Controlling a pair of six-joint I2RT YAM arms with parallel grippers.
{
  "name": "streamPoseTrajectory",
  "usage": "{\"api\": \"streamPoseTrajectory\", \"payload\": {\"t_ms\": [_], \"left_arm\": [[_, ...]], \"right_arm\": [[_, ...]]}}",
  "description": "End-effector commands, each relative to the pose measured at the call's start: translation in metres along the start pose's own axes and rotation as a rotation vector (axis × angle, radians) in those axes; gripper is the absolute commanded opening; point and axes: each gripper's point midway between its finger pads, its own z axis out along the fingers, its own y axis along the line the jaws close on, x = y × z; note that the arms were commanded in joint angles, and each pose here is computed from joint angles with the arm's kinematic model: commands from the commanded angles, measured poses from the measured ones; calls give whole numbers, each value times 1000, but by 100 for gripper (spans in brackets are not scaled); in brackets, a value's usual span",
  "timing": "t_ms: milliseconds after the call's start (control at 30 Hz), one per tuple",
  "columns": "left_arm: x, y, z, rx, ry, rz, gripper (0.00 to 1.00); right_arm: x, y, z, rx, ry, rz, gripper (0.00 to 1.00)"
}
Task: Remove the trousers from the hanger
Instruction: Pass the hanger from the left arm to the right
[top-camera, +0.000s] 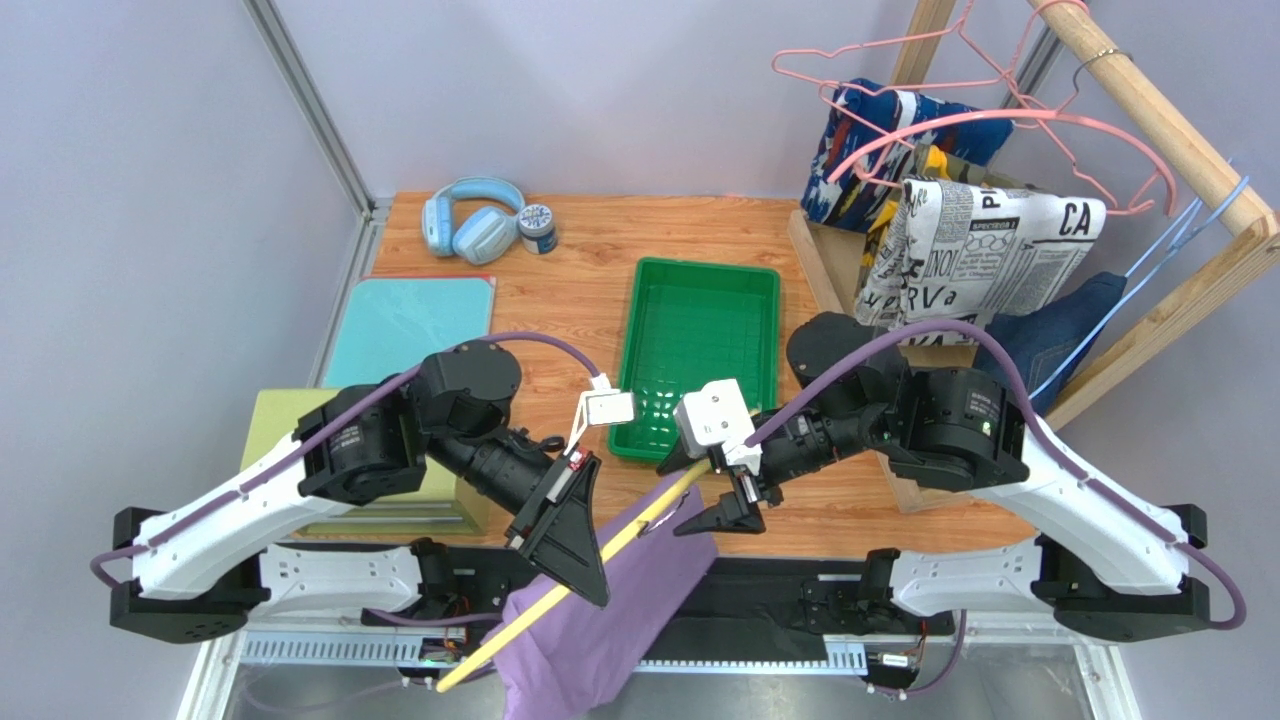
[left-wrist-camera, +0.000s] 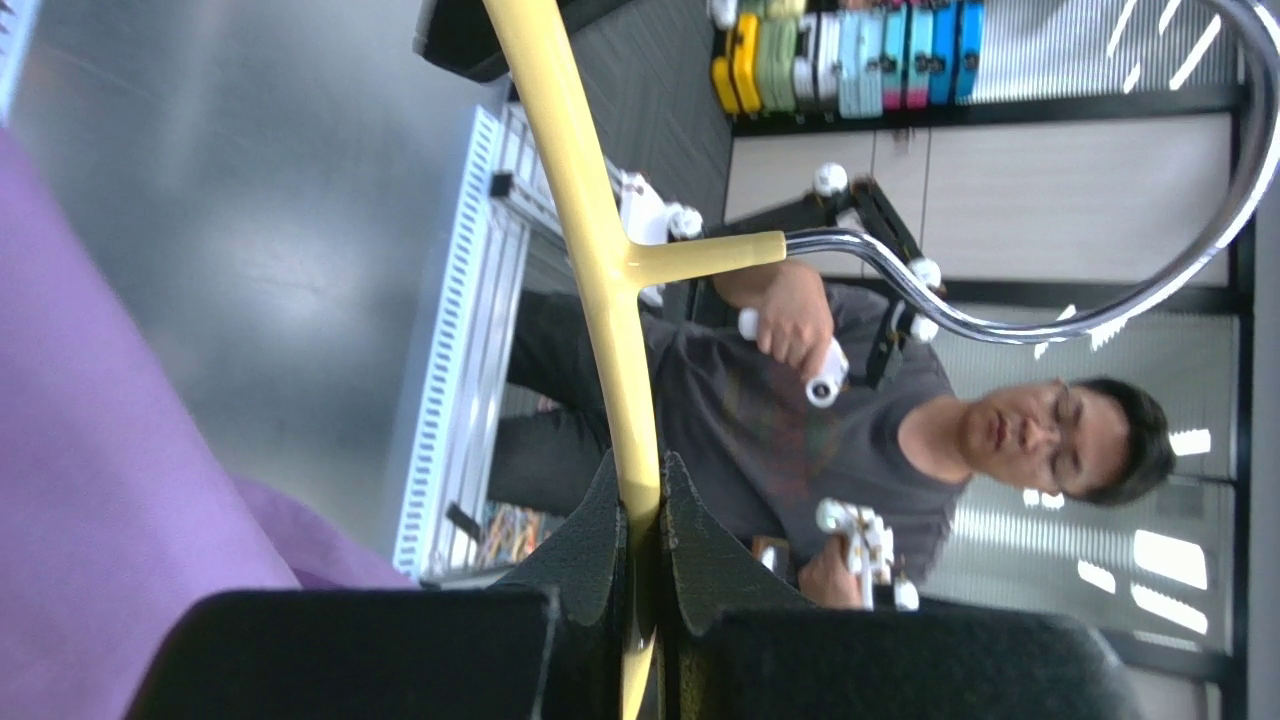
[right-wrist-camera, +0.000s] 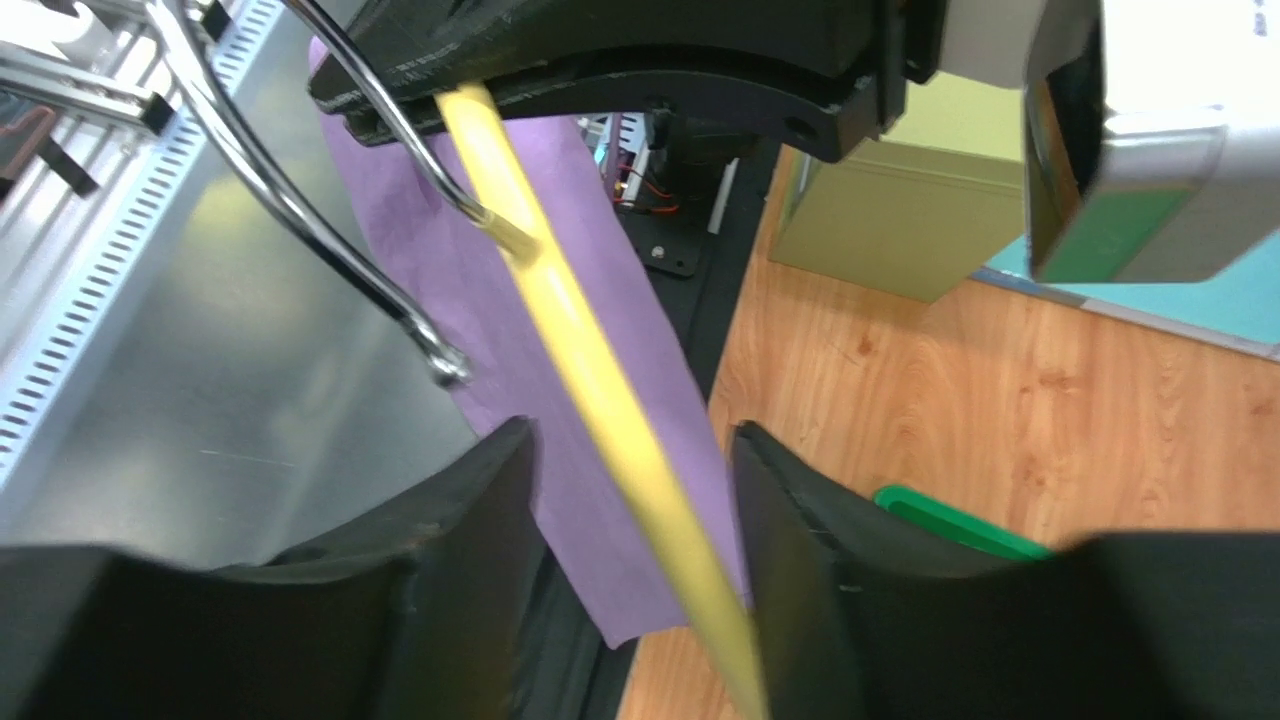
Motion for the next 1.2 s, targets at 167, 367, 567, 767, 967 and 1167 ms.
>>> {"api": "streamPoseTrajectory", "payload": {"t_ms": [167, 367, 567, 767, 967, 1167], "left_arm": [[-9, -44, -17, 110, -78, 168, 0], [-31, -45, -33, 32, -289, 204, 43], [-64, -26, -129, -354, -778, 186, 70], [-71, -24, -203, -256, -1231, 76, 68], [-103, -36, -155, -127, -1146, 16, 66], [-162, -34, -103, -57, -1128, -96, 66]], "right_arm": [[-16, 46, 4, -215, -101, 261, 0], [-19, 20, -4, 29, -257, 396, 0], [0, 7, -34, 242, -262, 458, 0], [21, -42, -75, 643, -237, 565, 0], [4, -81, -114, 913, -350, 599, 0], [-19, -99, -111, 948, -465, 589, 0]]}}
